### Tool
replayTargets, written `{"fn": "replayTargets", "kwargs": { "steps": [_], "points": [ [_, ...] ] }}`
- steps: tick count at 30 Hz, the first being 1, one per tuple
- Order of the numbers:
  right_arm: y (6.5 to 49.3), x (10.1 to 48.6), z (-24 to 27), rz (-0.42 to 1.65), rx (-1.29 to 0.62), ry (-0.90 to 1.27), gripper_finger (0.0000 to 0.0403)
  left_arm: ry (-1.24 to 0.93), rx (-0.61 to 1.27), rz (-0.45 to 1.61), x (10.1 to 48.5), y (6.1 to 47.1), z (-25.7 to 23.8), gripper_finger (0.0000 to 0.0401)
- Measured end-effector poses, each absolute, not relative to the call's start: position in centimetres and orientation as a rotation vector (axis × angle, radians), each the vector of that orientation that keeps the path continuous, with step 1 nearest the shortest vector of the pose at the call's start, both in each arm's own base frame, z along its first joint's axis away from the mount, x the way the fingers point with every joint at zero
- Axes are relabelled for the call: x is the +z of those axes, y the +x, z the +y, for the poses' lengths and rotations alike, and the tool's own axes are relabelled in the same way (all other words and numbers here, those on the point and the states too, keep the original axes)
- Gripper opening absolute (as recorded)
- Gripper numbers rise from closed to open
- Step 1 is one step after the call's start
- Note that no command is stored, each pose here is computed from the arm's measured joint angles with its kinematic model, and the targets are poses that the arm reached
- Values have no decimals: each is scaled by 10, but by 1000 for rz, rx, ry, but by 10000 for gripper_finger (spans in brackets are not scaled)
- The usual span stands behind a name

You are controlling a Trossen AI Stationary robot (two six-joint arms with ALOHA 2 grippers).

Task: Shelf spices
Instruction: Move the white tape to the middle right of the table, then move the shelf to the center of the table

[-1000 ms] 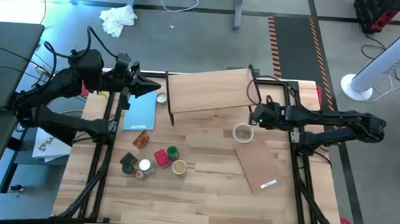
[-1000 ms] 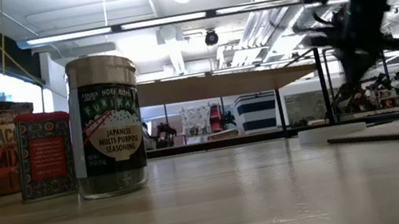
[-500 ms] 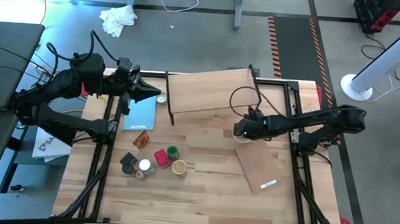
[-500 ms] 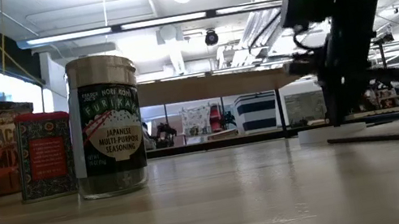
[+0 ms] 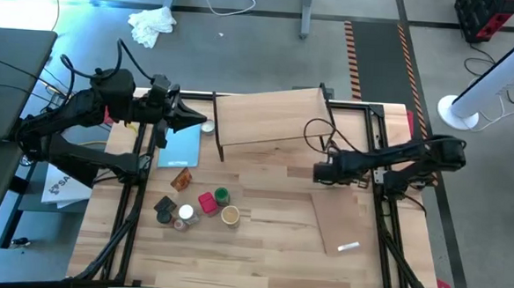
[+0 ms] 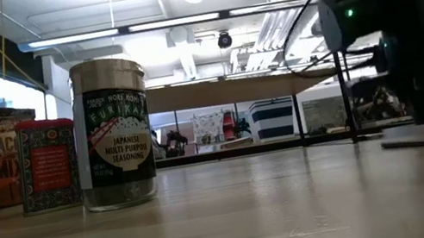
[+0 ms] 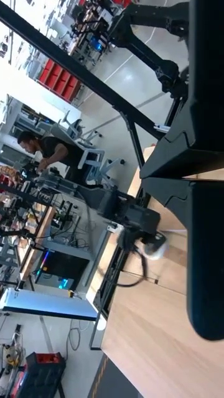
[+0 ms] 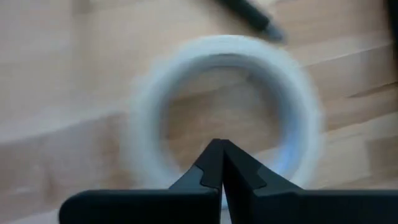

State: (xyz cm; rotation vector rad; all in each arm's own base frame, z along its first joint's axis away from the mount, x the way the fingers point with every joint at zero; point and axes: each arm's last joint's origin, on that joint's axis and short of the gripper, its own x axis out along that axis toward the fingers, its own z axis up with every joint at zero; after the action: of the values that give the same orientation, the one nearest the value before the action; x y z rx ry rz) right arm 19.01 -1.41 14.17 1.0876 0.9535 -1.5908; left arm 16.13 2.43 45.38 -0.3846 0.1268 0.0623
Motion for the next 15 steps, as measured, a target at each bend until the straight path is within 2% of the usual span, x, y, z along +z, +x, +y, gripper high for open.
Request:
{"fn": "replayTargets", "kwargs": {
  "steps": [3, 10, 15],
  "points": [
    [180, 152, -15, 918, -1652, 1064, 0, -375, 64, 137, 453, 161, 24, 0],
    [170, 181, -16, 693, -1571, 1151, 0, -370, 78, 157, 451, 161, 25, 0],
    [163, 220, -23, 467, -1550, 1100, 0, -370, 78, 157, 451, 161, 25, 0]
  ]
}}
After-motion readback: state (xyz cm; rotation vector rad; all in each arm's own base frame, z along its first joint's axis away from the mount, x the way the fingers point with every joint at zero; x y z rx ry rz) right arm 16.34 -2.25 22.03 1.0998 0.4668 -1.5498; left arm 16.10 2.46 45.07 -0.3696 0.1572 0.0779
